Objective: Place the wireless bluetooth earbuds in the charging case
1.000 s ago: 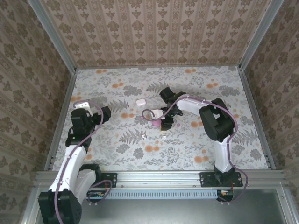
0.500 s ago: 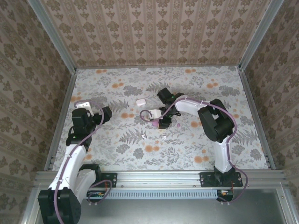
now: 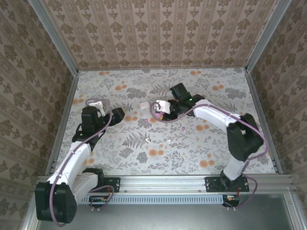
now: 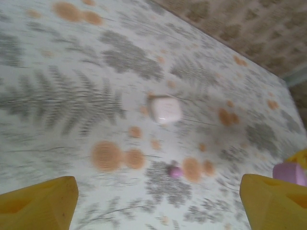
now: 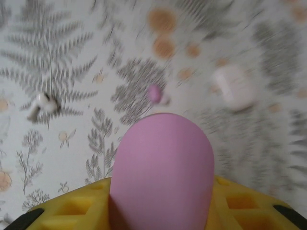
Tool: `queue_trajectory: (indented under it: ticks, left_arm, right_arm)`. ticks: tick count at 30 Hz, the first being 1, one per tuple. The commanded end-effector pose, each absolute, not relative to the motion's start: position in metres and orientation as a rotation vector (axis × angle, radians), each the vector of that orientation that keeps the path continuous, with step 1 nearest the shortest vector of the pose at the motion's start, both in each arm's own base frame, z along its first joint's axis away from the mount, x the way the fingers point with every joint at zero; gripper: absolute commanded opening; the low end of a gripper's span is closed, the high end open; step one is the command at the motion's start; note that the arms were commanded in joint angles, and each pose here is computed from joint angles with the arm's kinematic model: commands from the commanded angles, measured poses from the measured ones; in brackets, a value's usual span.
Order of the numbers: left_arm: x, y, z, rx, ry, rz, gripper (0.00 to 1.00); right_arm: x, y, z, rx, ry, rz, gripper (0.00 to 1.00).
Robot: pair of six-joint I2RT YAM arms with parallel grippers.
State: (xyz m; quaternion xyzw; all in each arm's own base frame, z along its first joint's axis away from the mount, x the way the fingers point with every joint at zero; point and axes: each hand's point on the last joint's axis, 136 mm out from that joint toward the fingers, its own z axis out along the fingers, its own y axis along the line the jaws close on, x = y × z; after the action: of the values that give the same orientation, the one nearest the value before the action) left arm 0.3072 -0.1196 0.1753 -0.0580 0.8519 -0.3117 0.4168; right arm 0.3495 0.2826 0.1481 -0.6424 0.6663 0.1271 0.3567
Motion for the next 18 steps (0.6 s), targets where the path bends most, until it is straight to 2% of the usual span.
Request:
queue_trajectory:
  ticks: [1, 9, 18]
  left_arm:
    - [0.311, -0.169, 0.224, -0.020, 2.059, -0.987, 0.87]
    - [0.303, -0.258, 0.275, 0.275, 2.026, -1.214, 0.84]
    - [0.293, -0.296, 0.280, 0.406, 2.042, -1.295, 0.81]
  right_arm:
    - [0.341, 0.286, 0.196, -1.487, 1.655, 0.408, 0.43]
    - [0.324, 0.277, 0.230, -1.375, 1.583, 0.420, 0.43]
    - [0.321, 0.276, 0.256, -1.299, 1.506, 0.422, 0.43]
